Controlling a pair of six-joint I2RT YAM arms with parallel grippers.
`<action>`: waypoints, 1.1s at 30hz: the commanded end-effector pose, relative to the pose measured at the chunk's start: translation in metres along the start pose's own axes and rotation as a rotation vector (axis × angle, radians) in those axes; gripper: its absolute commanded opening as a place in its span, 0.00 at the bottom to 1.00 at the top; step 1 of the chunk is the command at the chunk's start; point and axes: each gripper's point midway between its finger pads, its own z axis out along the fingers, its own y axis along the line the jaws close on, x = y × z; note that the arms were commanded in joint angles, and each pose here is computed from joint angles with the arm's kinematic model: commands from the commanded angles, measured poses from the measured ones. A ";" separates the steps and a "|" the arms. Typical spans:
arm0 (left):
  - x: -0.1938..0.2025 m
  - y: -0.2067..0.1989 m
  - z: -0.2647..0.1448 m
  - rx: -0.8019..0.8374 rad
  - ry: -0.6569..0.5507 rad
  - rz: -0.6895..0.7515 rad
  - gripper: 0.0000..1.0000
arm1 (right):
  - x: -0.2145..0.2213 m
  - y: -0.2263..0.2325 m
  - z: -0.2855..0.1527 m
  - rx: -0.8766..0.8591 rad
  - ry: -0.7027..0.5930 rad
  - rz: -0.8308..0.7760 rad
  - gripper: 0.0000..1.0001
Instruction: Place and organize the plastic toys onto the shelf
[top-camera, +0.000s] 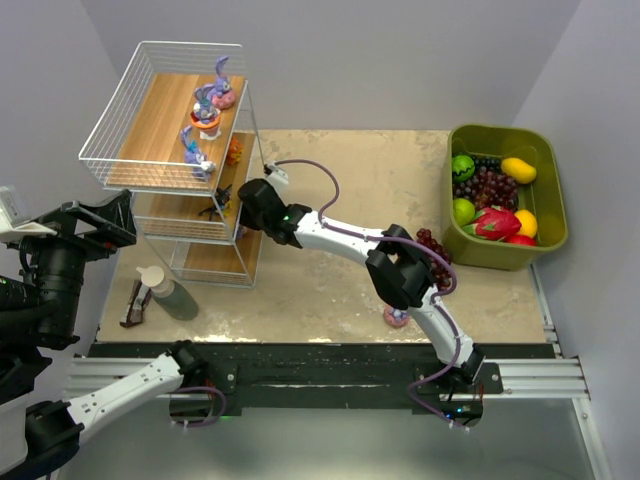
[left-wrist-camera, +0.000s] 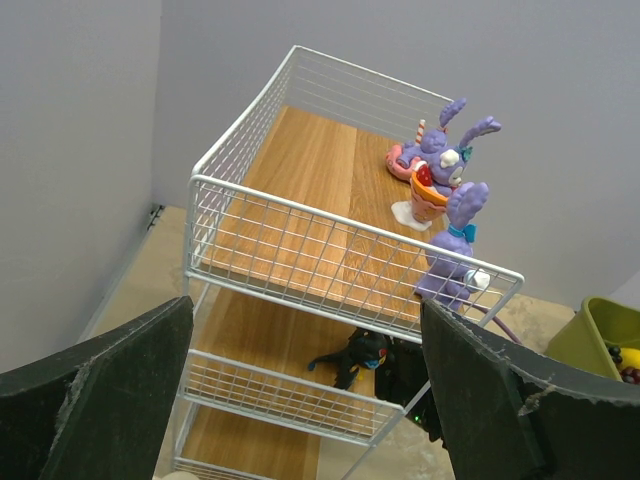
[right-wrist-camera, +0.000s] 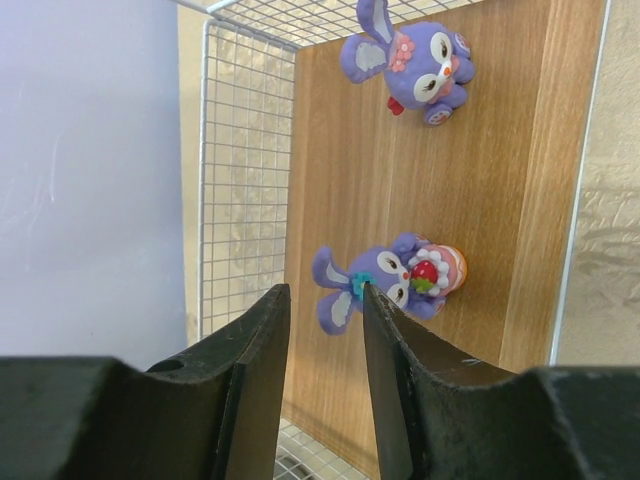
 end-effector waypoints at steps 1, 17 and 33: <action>-0.006 0.002 -0.001 -0.004 -0.015 -0.010 0.99 | -0.016 0.028 -0.010 -0.067 -0.047 0.033 0.39; -0.012 -0.001 -0.001 0.013 -0.023 -0.017 0.99 | -0.042 -0.030 -0.027 0.040 -0.010 0.075 0.22; -0.005 -0.034 0.010 0.114 -0.004 -0.010 1.00 | -0.135 -0.183 -0.179 0.626 -0.107 0.120 0.45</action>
